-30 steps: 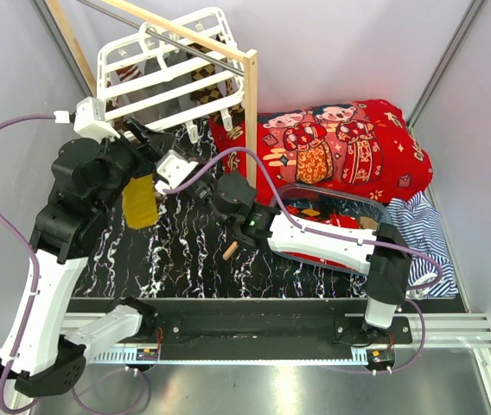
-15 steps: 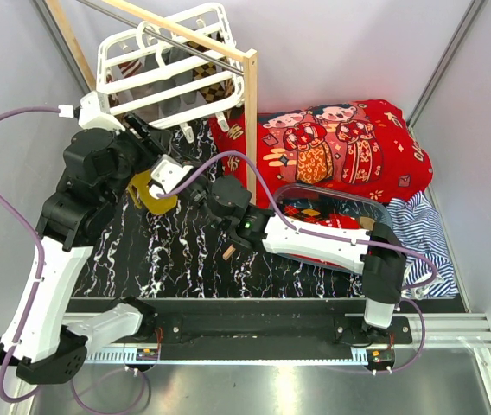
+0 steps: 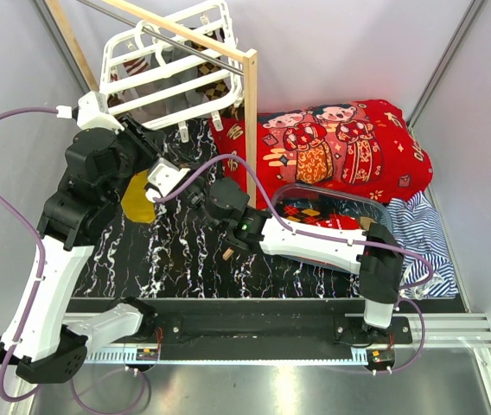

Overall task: Clip the socks to the hanger
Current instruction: Open the clamp at the hanger, then pick up the sock from the bin.

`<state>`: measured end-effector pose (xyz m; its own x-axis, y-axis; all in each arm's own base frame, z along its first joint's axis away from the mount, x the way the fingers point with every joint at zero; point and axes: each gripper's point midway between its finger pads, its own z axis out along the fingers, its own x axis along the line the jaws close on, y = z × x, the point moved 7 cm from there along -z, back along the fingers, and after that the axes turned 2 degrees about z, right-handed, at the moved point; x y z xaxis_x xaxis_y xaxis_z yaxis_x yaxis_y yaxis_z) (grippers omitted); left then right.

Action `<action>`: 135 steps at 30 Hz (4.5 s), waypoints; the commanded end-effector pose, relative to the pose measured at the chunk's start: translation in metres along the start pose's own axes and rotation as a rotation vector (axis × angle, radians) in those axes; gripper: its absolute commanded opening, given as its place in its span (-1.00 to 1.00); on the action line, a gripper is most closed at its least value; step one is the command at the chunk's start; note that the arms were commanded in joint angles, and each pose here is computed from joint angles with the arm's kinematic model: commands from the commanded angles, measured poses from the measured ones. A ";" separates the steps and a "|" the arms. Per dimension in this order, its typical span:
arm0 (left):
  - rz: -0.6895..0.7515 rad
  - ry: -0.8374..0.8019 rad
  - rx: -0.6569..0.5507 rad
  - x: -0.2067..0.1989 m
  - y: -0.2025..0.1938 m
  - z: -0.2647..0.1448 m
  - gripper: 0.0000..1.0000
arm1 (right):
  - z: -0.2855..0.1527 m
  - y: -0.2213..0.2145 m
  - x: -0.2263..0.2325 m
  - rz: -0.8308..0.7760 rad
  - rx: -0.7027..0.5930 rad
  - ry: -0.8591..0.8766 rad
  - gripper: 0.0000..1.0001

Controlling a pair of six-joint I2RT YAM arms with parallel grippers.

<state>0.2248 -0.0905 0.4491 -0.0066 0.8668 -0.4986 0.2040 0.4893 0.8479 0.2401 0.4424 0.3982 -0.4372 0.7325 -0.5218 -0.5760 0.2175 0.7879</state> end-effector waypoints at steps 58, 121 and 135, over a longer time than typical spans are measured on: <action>0.493 -0.132 0.048 0.009 -0.010 0.006 -1.00 | -0.267 -0.204 -0.102 0.362 1.253 0.353 0.98; 0.441 -0.176 0.058 0.000 -0.008 0.005 -1.00 | -0.248 -0.233 -0.083 0.563 1.125 0.238 -1.00; 0.393 -0.252 0.067 -0.011 -0.010 0.004 -1.00 | -0.207 -0.114 -0.126 0.805 0.648 0.238 -1.00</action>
<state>0.2305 -0.0959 0.4365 0.2439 0.9597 -0.1393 0.2114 0.0876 0.9735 0.2197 0.1732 0.2409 -0.6222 0.7708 0.1366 0.5010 0.2581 0.8261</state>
